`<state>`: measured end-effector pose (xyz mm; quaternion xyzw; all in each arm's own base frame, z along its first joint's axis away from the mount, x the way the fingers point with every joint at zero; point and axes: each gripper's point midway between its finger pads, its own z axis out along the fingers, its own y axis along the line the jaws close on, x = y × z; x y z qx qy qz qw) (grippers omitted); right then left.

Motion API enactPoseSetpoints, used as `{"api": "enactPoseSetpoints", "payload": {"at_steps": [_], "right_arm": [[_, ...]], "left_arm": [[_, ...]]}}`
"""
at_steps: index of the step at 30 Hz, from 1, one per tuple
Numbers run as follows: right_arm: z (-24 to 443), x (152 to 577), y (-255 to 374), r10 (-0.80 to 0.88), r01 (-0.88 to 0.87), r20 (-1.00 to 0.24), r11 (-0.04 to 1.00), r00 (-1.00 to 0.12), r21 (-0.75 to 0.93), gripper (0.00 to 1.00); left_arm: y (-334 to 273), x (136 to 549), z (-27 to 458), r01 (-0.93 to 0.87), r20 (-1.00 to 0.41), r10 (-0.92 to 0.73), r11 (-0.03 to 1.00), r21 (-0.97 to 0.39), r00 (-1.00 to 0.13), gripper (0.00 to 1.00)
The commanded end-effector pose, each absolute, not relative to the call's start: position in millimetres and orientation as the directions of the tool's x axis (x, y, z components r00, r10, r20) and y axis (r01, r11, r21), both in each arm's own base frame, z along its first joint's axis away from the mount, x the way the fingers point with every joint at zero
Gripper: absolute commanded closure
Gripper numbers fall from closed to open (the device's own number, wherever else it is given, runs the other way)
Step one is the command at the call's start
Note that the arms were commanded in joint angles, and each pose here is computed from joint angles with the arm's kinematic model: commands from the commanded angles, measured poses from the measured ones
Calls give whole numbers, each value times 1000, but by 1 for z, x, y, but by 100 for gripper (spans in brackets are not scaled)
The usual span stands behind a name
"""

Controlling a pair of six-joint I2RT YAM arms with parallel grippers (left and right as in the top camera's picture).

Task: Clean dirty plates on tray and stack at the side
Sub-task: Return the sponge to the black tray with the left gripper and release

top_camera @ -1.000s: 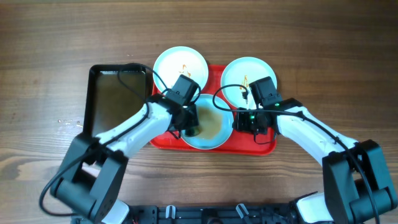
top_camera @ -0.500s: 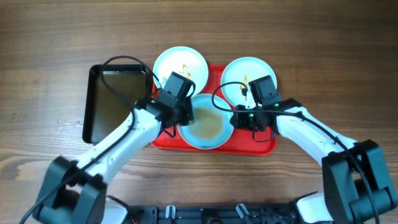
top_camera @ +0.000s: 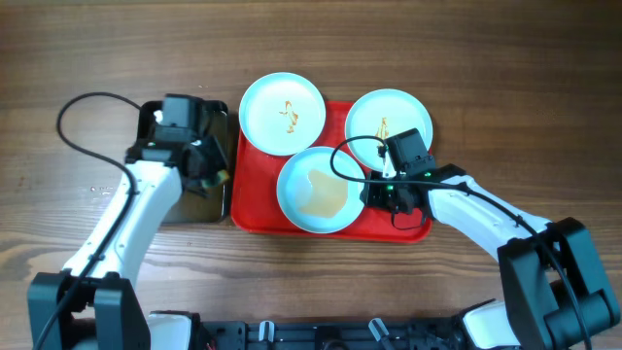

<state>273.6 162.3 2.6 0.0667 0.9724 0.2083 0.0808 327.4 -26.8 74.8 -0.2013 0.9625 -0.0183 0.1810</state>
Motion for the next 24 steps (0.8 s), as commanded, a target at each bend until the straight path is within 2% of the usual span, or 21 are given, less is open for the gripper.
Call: {"api": "enactPoseSetpoints", "payload": {"at_steps": [1,4,9,10,13,15,16,20,24], "right_arm": [[-5,269,159,175,117,-113,911,-978,395,80],[-5,269,159,175,118,-113,911,-978,395,80],[-5,269,159,175,117,-113,911,-978,395,80],[-5,269,159,175,117,-113,911,-978,395,80],[-5,269,159,175,117,-113,911,-978,395,80],[-5,269,159,175,117,-113,911,-978,395,80],[-5,269,159,175,117,-113,911,-978,395,80],[-5,269,159,174,117,-113,911,-978,395,80],[-6,269,159,174,118,-111,911,-978,394,80]], "left_arm": [[7,337,81,-254,-403,-235,967,-7,-885,96],[18,345,75,-198,-411,-169,980,31,-896,96],[18,343,41,-139,-326,-110,988,68,-939,94],[18,342,38,-139,-315,-110,988,69,-943,87],[18,343,38,-139,-318,-110,988,69,-942,53],[18,345,39,-140,-327,-110,988,68,-938,36],[18,347,39,-140,-334,-110,988,67,-936,33],[18,357,37,-142,-363,-110,988,63,-925,29],[18,357,19,-140,-330,-111,988,68,-938,29]]}}
